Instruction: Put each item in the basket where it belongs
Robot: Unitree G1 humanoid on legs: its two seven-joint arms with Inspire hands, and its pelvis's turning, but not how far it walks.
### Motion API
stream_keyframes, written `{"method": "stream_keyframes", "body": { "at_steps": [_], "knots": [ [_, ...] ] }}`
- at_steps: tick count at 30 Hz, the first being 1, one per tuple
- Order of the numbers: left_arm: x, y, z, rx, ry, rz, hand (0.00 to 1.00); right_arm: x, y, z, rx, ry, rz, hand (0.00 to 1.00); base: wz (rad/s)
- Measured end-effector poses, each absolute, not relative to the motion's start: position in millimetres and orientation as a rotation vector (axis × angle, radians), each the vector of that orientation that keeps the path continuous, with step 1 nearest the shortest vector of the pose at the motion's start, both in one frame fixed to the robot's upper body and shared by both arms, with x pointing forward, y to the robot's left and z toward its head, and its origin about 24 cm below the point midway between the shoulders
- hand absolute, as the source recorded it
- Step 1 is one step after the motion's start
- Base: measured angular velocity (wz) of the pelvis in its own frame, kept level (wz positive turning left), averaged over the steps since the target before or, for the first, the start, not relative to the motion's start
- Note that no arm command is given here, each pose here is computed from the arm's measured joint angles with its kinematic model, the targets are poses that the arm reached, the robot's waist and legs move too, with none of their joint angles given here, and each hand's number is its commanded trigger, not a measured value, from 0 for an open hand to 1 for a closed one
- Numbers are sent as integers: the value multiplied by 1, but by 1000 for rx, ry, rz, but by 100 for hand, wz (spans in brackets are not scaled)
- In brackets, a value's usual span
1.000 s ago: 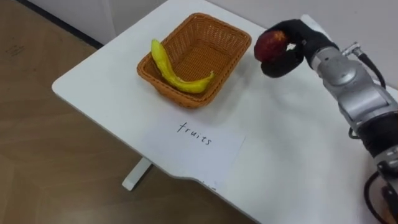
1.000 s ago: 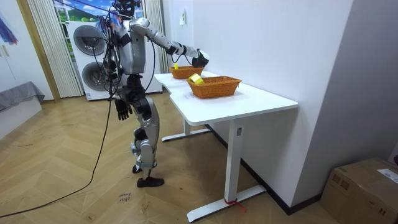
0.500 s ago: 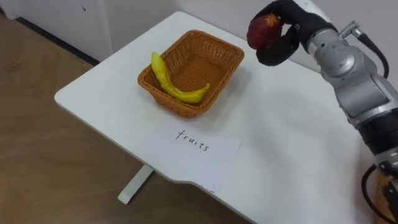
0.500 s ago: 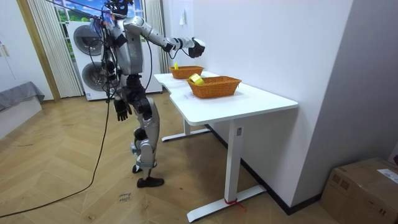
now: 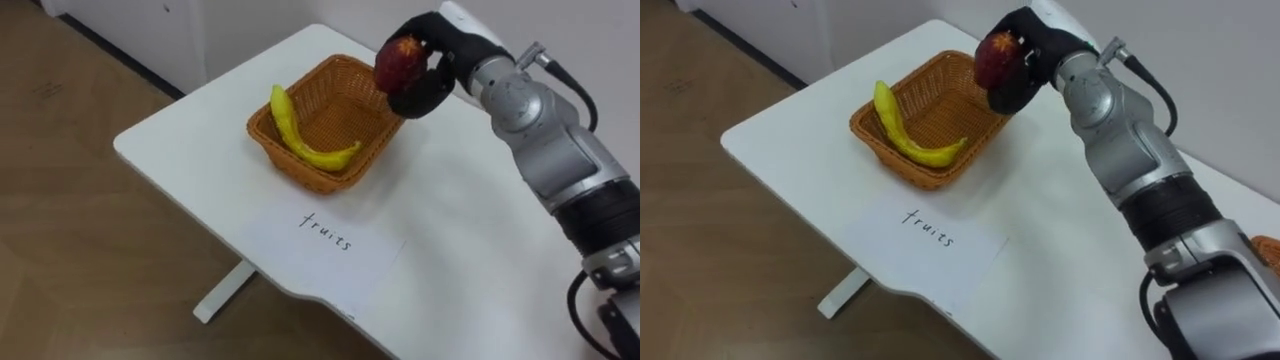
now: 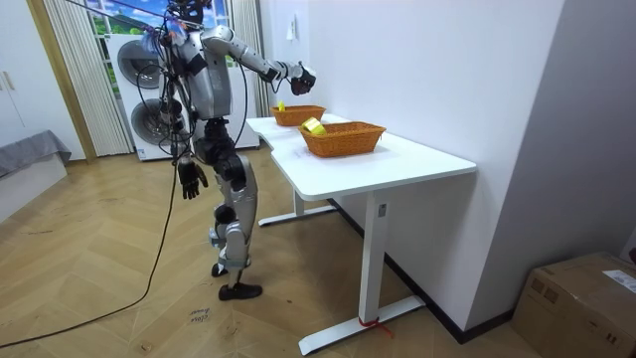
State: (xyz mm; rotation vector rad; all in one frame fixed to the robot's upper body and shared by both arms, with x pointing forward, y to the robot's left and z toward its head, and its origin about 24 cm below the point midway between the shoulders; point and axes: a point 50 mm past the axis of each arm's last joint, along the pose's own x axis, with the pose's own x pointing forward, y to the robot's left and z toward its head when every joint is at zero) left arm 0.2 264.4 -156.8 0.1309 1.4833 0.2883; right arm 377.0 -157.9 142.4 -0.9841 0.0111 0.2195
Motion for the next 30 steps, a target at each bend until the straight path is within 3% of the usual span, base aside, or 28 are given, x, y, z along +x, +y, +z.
{"method": "stream_keyframes", "body": {
  "at_steps": [5, 6, 7, 8, 9, 10, 11, 30],
  "knots": [
    [1, 265, -157, 132, 1482, 290, 0, 376, -151, 139, -965, 14, 235, 100, 7],
    [1, 265, -156, 131, 1481, 291, 0, 376, -150, 137, -962, 19, 238, 83, 0],
    [1, 265, -156, 131, 1479, 291, 0, 376, -150, 136, -961, 23, 239, 74, 5],
    [1, 265, -156, 132, 1475, 290, 0, 376, -151, 133, -960, 32, 240, 58, 11],
    [2, 266, -156, 131, 1471, 293, 0, 375, -151, 131, -959, 38, 242, 51, 13],
    [2, 266, -155, 131, 1471, 295, 0, 375, -151, 130, -958, 41, 243, 15, 11],
    [2, 266, -155, 130, 1473, 297, 0, 374, -150, 129, -956, 43, 245, 0, 5],
    [-7, 265, -154, 106, 1491, 273, 0, 367, -168, 88, -947, 210, 234, 0, 4]
  ]
}}
